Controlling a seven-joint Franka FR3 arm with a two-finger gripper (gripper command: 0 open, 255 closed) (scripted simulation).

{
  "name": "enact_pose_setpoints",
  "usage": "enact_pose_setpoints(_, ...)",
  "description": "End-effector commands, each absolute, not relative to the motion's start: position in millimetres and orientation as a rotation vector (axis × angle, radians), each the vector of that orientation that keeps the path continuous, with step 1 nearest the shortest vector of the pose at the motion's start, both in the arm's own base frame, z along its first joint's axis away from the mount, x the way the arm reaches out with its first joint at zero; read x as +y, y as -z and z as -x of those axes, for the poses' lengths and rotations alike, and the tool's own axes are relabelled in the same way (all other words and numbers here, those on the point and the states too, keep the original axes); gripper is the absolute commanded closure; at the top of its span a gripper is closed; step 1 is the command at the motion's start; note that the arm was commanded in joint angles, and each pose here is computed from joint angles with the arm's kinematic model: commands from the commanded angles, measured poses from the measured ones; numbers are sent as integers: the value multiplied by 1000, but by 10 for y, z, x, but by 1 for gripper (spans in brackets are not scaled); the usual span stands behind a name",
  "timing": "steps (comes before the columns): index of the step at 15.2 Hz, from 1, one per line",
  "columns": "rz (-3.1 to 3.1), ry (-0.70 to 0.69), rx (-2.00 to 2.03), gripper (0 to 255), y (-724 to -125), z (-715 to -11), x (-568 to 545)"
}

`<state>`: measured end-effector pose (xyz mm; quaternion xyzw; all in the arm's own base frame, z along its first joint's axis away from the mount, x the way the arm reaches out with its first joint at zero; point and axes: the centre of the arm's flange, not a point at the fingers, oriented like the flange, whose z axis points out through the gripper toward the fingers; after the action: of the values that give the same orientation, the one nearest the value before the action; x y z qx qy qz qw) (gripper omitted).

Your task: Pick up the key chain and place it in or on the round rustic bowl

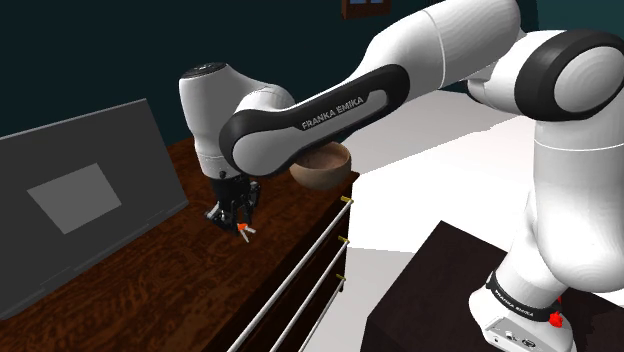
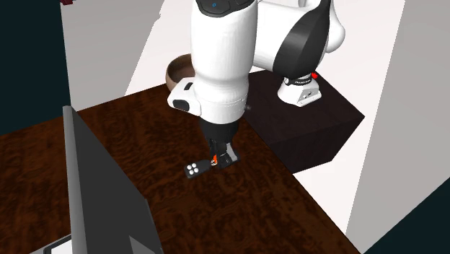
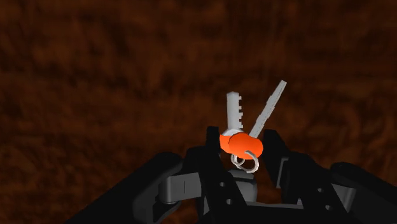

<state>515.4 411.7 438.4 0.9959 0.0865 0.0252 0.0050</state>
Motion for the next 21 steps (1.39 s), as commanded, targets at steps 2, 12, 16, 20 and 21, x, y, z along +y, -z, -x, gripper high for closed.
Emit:
enact_pose_setpoints(2, -3113, -71, 265, 255, -4348, -5174, 4094)
enact_pose_setpoints(12, -3113, -71, 265, 255, -4561, -5171, 4090)
enact_pose_setpoints(16, -3113, -71, 265, 255, -4772, -5171, 4090)
enact_pose_setpoints(20, -3113, -71, 265, 255, -4983, -5171, 4090)
enact_pose_setpoints(21, -3113, -71, 265, 255, -5036, -5171, 4090)
